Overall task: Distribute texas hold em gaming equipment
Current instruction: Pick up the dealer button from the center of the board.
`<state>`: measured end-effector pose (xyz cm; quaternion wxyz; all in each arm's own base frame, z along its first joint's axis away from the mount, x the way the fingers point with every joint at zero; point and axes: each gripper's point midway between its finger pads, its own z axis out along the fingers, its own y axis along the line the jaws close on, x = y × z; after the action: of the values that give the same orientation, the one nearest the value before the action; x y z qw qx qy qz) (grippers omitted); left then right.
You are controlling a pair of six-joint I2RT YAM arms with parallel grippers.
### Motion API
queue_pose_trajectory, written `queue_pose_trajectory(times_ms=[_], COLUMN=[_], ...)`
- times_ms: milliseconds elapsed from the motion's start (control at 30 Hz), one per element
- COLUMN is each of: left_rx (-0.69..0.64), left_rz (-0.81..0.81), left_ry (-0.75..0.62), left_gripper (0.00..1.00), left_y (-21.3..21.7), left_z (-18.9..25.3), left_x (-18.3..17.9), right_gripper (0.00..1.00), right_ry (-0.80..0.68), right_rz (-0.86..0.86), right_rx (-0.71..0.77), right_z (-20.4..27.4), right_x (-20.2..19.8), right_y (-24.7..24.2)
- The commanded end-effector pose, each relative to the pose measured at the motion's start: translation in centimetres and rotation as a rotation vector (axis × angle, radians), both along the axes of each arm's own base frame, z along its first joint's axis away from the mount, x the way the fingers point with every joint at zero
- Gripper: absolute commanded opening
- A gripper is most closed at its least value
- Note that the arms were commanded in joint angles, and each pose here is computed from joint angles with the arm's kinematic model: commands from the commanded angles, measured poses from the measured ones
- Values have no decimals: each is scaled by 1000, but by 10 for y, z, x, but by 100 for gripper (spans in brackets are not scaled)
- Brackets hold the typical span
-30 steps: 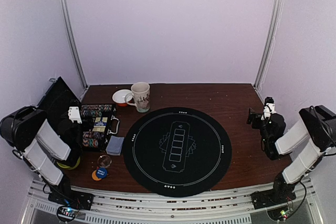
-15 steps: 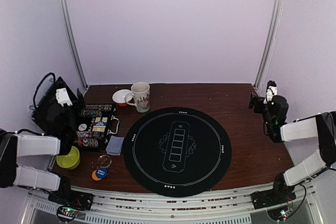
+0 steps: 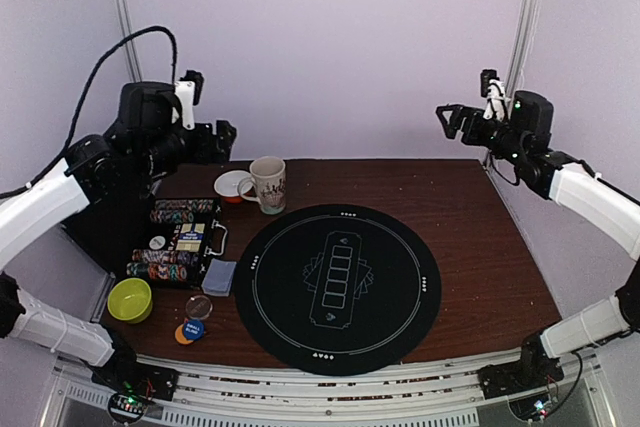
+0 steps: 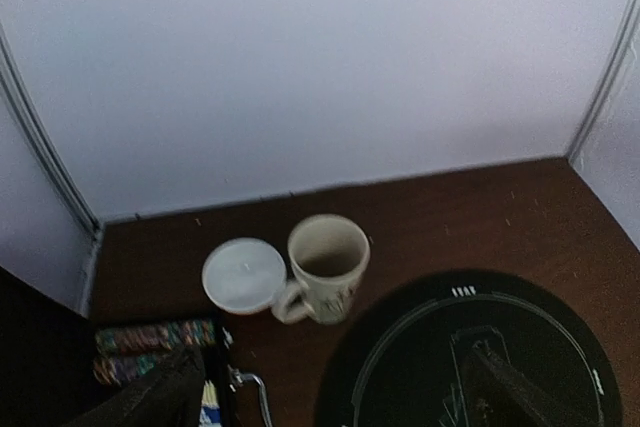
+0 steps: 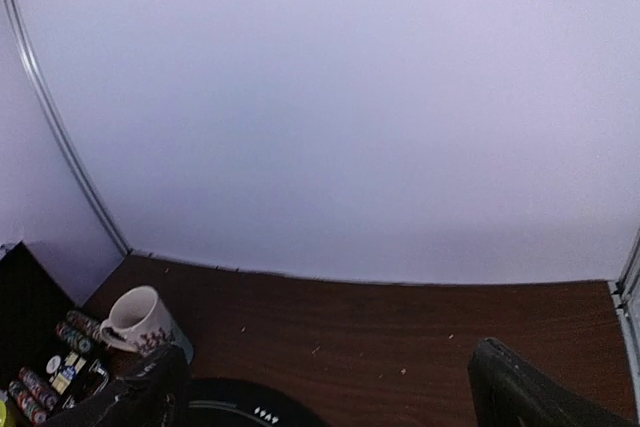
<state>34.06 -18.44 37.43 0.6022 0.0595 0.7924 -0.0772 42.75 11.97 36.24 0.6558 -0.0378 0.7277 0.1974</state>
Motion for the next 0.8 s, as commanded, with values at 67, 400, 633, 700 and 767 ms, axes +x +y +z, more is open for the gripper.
queue_pose_trajectory(times_ms=[67, 400, 633, 700, 767], left_rx=[69, 244, 267, 244, 181], left_rz=[-104, -30, 34, 107, 139], left_ry=[752, 1167, 1209, 1180, 1163], left_gripper=[88, 88, 95, 97, 97], left_y=[-18, 26, 43, 55, 61], left_z=[-130, -229, -273, -285, -295], left_x=[-113, -202, -205, -195, -185], right_gripper=[100, 100, 100, 100, 100], right_ry=[267, 310, 352, 364, 368], right_rz=[251, 317, 335, 340, 344], right_rx=[-204, -213, -217, -223, -230], right_z=[-50, -71, -94, -99, -102], right_x=[-45, -64, -65, -66, -66], right_y=[76, 98, 105, 107, 108])
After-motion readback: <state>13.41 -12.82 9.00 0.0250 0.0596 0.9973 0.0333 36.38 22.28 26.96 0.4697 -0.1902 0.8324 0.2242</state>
